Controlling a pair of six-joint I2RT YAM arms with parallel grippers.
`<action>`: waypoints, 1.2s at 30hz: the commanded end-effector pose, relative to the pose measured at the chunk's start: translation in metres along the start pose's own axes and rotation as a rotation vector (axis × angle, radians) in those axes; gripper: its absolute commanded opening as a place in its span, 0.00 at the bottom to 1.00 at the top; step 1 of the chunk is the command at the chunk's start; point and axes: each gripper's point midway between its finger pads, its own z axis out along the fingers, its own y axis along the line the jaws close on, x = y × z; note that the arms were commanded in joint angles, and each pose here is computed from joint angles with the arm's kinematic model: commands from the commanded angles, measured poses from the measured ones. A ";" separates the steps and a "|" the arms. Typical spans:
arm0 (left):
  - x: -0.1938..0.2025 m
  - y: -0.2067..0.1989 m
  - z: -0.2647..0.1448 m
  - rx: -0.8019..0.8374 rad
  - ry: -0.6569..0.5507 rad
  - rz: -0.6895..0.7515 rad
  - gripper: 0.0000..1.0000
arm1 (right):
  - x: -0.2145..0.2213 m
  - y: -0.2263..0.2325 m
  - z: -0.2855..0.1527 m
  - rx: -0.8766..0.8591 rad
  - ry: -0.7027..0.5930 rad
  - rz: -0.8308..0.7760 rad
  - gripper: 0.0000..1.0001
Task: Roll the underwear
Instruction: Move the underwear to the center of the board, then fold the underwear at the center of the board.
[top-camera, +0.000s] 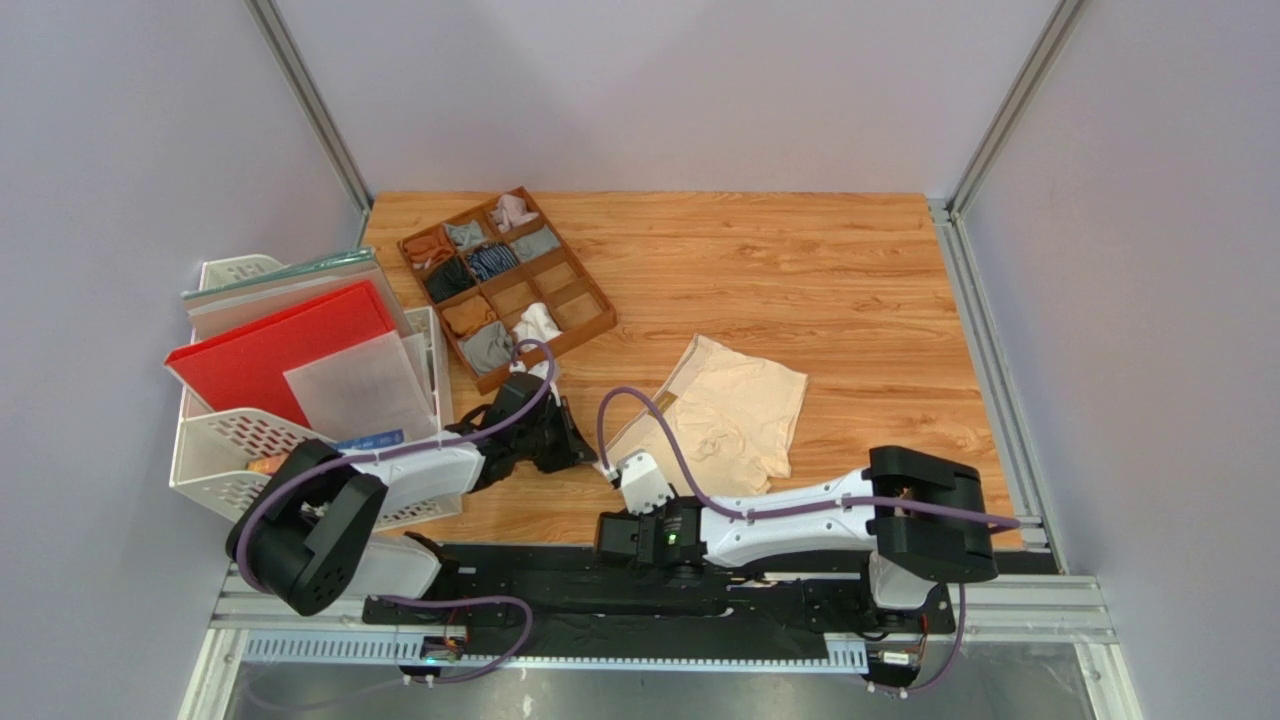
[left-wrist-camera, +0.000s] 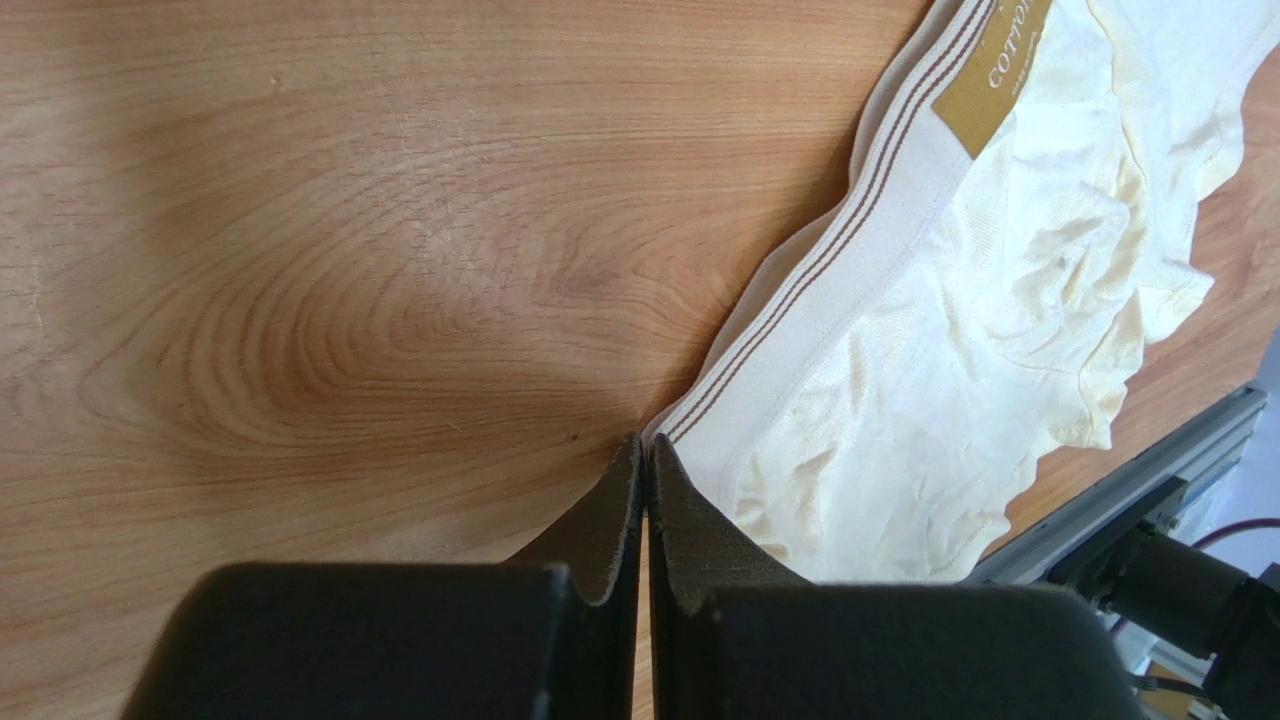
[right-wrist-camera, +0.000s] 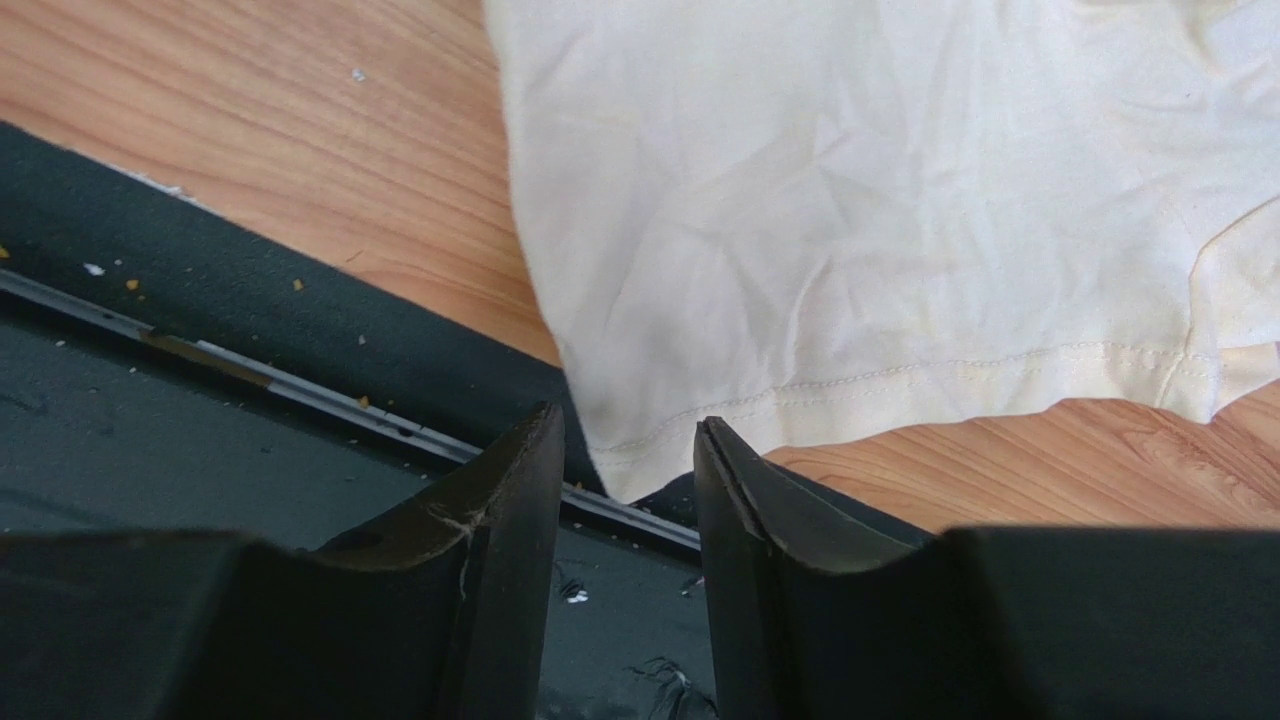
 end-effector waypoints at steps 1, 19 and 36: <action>0.001 0.008 0.000 -0.049 0.013 0.028 0.00 | -0.012 0.010 -0.009 0.029 -0.058 -0.004 0.39; 0.001 0.007 -0.004 -0.050 0.010 0.030 0.00 | 0.007 0.009 0.005 0.076 -0.023 -0.037 0.28; -0.014 0.001 -0.004 -0.063 -0.019 0.053 0.00 | -0.011 -0.007 -0.002 0.170 -0.083 -0.038 0.00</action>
